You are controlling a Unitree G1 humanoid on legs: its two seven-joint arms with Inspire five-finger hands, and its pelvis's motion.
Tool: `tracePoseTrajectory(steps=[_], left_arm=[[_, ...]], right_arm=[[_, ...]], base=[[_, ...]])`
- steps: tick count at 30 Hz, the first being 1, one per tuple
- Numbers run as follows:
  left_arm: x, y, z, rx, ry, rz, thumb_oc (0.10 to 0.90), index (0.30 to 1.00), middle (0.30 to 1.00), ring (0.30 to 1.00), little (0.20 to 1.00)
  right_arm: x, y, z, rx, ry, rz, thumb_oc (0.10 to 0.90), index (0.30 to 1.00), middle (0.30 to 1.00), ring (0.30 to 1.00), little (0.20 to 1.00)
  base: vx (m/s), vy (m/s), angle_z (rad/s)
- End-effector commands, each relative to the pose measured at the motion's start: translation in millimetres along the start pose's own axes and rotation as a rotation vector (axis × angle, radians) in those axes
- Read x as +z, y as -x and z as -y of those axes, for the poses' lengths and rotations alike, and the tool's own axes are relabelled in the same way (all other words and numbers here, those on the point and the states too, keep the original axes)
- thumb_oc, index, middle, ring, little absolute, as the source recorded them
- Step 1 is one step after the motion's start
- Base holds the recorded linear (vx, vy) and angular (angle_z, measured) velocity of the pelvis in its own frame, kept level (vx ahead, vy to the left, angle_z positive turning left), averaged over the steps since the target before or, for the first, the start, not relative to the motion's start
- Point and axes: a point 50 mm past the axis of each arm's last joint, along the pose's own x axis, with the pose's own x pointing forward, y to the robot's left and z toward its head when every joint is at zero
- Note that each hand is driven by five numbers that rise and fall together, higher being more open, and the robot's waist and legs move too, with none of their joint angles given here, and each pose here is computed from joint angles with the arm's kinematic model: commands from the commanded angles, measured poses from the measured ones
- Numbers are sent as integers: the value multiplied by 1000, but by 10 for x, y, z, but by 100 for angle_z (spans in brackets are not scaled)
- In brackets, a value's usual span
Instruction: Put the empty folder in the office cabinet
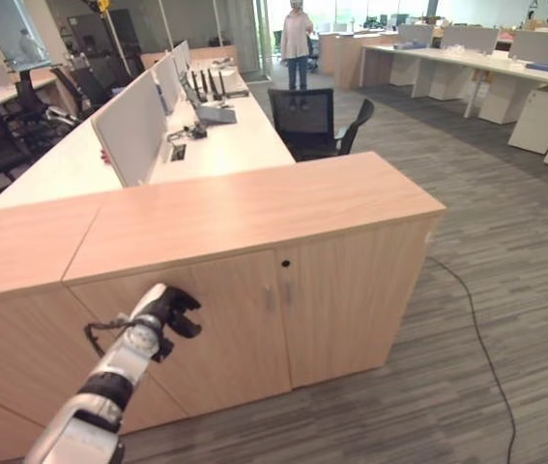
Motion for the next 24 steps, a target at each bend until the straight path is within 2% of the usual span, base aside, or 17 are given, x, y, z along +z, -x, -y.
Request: tracePoseTrajectory(steps=[1, 4, 6, 9, 12, 13, 16, 17, 19, 21, 22, 23, 24], left_arm=[[1062, 17, -1034, 369, 28, 361, 800, 900, 900, 900, 900], [1014, -4, -953, 352, 43, 349, 800, 900, 900, 900, 900], [905, -32, -797, 320, 47, 321, 800, 900, 900, 900, 900], [664, -46, -474, 246, 90, 268, 800, 900, 900, 900, 900], [357, 28, 44, 122, 247, 213, 800, 900, 900, 900, 900], [348, 32, 50, 121, 249, 211, 800, 900, 900, 900, 900], [53, 207, 614, -54, 447, 139, 800, 900, 900, 900, 900], [-283, 376, 959, -163, 639, 18, 800, 900, 900, 900, 900], [-582, 565, 1288, -230, 763, -124, 800, 900, 900, 900, 900], [-759, 724, 1559, -280, 833, -239, 800, 900, 900, 900, 900], [-759, 724, 1561, -280, 834, -239, 800, 900, 900, 900, 900], [-908, 893, 1801, -323, 859, -348, 800, 900, 900, 900, 900], [-996, 986, 1908, -349, 854, -409, 800, 900, 900, 900, 900]], right_arm=[[76, 2, 83, -27, 2, -6, 800, 900, 900, 900, 900], [76, 1, 68, -25, 8, -5, 800, 900, 900, 900, 900], [86, -2, 41, -22, 57, -1, 800, 900, 900, 900, 900], [79, -5, -1, -11, 80, -5, 800, 900, 900, 900, 900], [55, -8, -61, -1, 44, -11, 800, 900, 900, 900, 900], [47, -7, -56, -2, 46, -12, 800, 900, 900, 900, 900], [30, -8, -70, -6, 20, -22, 800, 900, 900, 900, 900], [44, -7, -54, -13, 16, -27, 800, 900, 900, 900, 900], [50, -7, -60, -9, 10, -27, 800, 900, 900, 900, 900], [58, -7, -46, -12, 1, -27, 800, 900, 900, 900, 900], [56, -7, -44, -12, 1, -27, 800, 900, 900, 900, 900], [97, -7, -29, -18, -5, -16, 800, 900, 900, 900, 900], [119, -7, -28, -19, -4, -10, 800, 900, 900, 900, 900]], base=[[0, 0, 0], [0, 0, 0], [0, 0, 0], [3, 6, -1], [7, 12, -4], [10, 16, -4], [0, 11, 0], [0, 34, 0], [0, 0, 0], [3, -3, 3], [-5, -1, 13], [-16, -3, 18], [-27, -6, 15]])
